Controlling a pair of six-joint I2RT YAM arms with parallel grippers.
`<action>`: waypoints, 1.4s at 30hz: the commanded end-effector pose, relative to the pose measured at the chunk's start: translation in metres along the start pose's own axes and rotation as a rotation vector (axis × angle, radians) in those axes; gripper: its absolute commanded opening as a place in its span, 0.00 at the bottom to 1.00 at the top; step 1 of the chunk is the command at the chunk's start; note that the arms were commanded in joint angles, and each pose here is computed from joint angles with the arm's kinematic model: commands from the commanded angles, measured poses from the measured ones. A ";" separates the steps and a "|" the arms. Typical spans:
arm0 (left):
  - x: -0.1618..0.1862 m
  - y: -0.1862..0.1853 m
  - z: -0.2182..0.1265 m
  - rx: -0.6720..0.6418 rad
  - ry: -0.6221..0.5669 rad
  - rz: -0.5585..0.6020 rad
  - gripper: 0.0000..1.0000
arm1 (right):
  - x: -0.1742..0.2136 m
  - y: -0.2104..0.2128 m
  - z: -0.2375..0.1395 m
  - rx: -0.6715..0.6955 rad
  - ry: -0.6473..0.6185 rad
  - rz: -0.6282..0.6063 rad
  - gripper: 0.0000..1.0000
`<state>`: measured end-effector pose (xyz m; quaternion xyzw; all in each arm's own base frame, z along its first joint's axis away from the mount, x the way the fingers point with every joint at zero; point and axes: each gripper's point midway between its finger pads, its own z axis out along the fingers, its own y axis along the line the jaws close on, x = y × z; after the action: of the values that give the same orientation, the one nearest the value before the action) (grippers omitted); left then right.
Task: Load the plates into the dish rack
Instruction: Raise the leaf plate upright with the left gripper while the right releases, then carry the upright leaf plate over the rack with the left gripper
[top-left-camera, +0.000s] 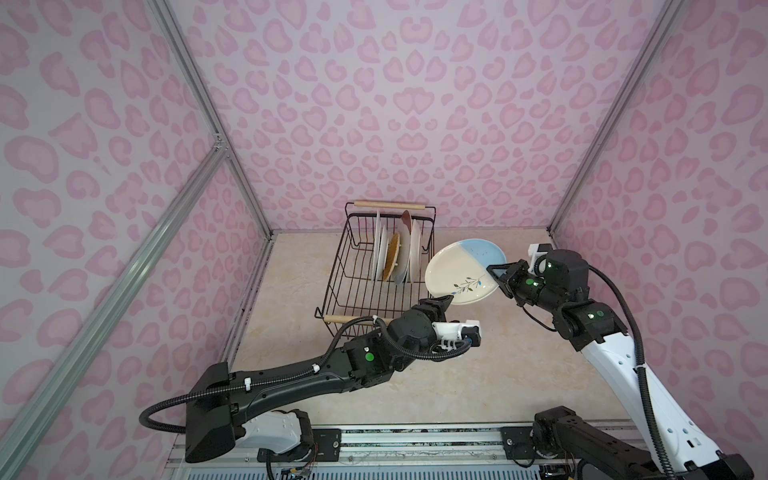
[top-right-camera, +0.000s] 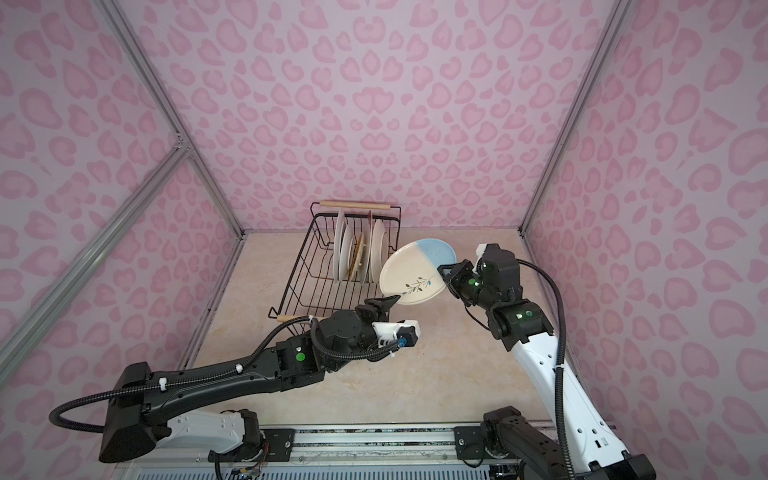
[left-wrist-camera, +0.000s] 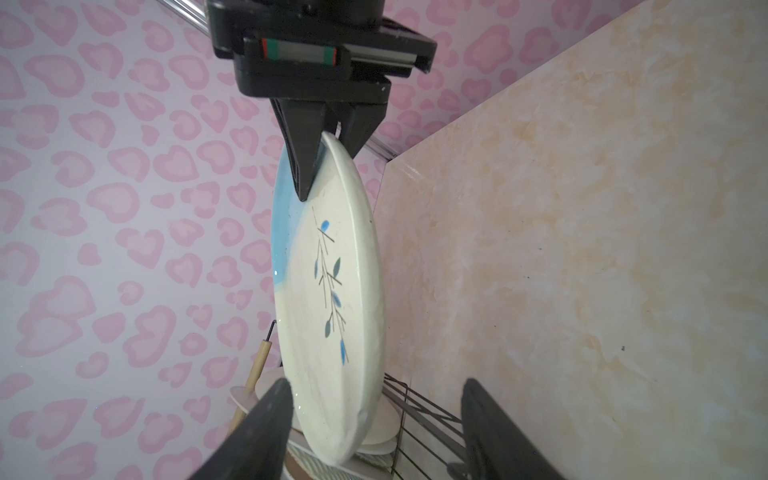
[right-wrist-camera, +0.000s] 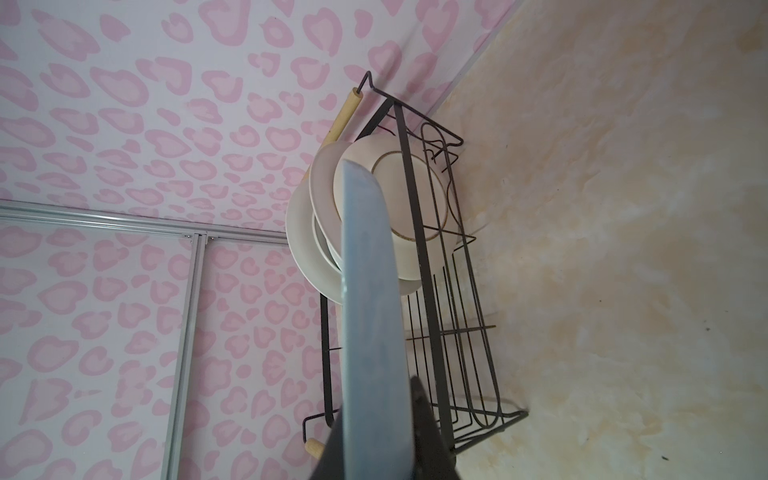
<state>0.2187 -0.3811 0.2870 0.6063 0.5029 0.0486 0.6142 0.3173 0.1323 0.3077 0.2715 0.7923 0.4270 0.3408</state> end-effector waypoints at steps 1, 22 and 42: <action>-0.010 0.021 0.007 -0.102 -0.003 0.007 0.58 | -0.011 0.028 -0.007 -0.105 -0.047 -0.001 0.00; -0.008 0.023 0.043 -0.208 0.079 0.027 0.14 | -0.006 0.029 -0.010 -0.129 -0.035 0.029 0.00; -0.008 0.038 0.034 -0.270 0.097 -0.077 0.04 | -0.007 0.043 -0.010 -0.187 -0.035 -0.008 0.54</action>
<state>0.2551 -0.4055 0.2854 0.5383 0.5370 0.1269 0.6370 0.3174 0.1385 0.3279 0.2772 0.7615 0.4706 0.3490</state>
